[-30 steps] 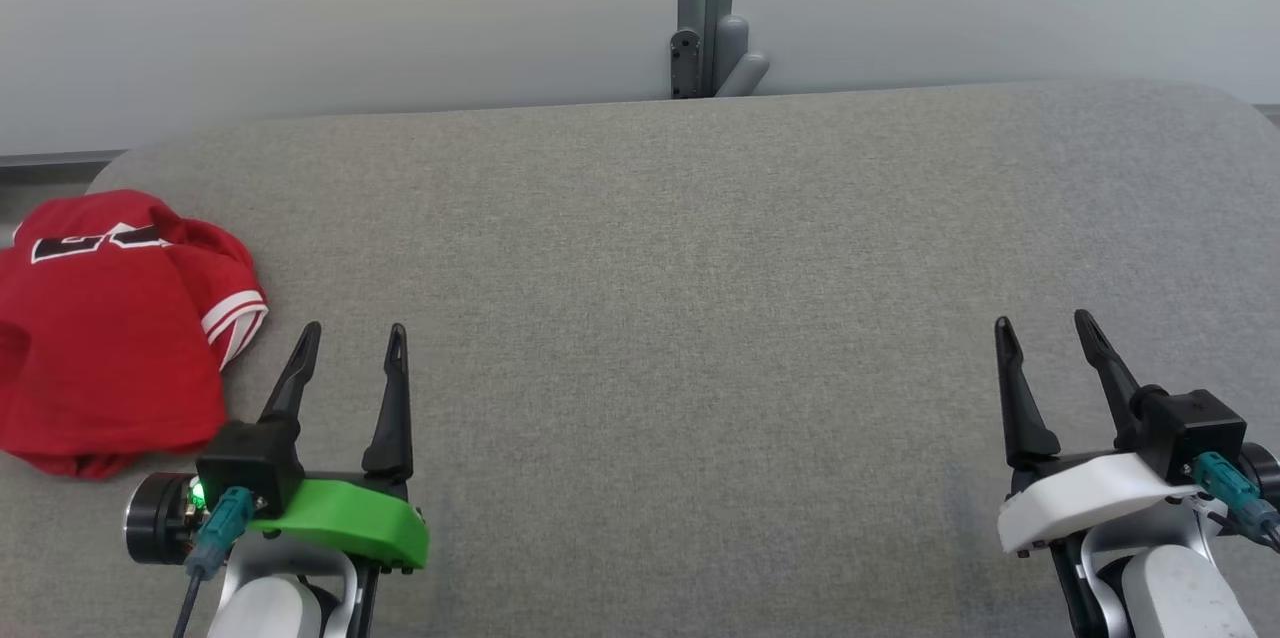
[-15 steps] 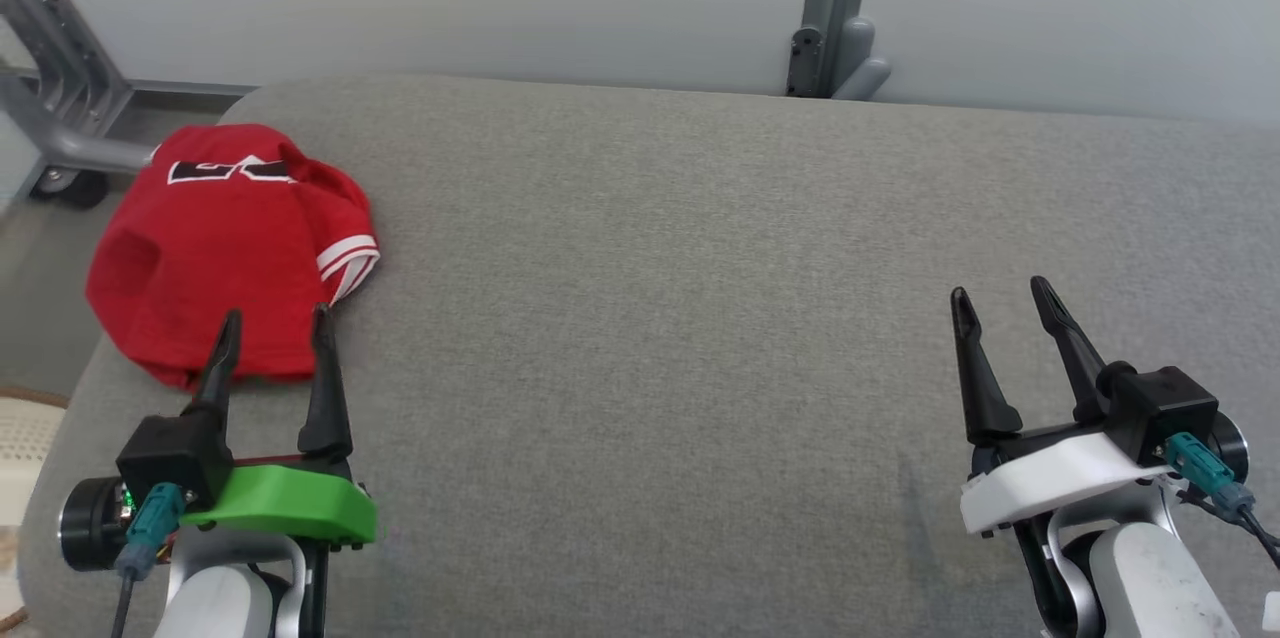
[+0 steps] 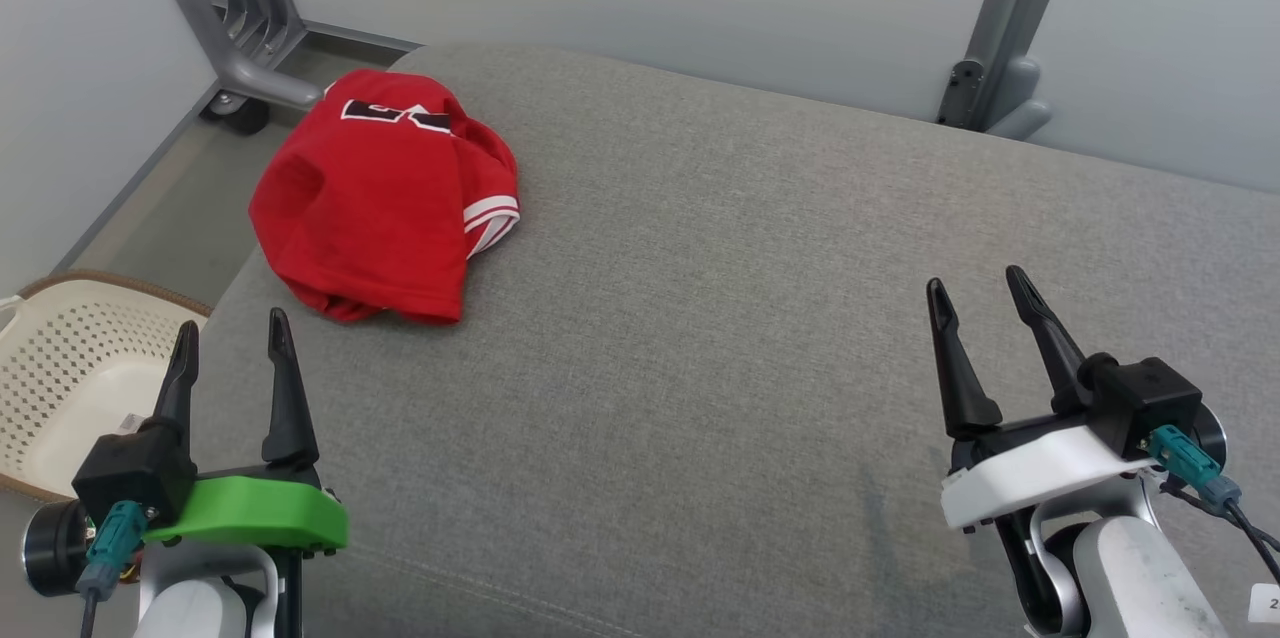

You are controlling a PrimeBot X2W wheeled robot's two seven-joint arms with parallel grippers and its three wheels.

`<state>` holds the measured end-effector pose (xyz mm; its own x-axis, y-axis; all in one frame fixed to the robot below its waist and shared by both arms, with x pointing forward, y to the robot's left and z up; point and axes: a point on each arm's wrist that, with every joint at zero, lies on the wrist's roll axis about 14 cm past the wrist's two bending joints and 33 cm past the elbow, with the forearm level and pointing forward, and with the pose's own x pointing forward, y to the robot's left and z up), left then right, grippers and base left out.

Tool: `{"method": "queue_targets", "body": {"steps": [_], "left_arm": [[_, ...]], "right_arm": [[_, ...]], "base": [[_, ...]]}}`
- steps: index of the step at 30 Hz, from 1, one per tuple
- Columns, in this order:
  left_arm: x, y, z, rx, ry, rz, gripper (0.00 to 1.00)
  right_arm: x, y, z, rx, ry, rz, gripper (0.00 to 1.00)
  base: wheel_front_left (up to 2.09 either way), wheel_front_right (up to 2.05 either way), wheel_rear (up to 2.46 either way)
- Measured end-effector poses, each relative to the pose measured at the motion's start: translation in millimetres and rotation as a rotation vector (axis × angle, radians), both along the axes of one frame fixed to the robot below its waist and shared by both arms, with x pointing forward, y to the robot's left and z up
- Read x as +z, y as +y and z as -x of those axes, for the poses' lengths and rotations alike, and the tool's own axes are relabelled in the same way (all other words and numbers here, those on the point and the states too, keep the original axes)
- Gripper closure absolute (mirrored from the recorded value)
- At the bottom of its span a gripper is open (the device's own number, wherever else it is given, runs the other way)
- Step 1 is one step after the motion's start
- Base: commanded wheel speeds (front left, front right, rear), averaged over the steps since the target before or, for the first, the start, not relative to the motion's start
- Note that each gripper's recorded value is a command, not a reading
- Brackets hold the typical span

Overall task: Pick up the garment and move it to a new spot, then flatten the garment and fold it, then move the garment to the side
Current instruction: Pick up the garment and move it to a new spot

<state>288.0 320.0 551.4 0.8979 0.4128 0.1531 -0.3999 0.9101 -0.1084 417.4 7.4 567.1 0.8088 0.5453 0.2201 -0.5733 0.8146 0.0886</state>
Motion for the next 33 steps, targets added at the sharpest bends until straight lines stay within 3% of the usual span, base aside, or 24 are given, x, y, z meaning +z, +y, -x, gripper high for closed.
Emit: {"method": "queue_targets", "body": {"steps": [22, 33], "left_arm": [[4.4, 8.4, 7.1, 0.035, -0.015, 0.006, 0.0], [45.5, 8.1, -67.0, -0.093, -0.052, -0.033, 0.0]], "right_arm": [[-1.4, 12.6, -0.4, 0.034, 0.008, 0.001, 0.0], [-1.7, -3.4, -21.1, 0.009, 0.0, 0.041, 0.0]], "base": [[0.0, 0.0, 0.0], [0.0, 0.0, 0.0]]}}
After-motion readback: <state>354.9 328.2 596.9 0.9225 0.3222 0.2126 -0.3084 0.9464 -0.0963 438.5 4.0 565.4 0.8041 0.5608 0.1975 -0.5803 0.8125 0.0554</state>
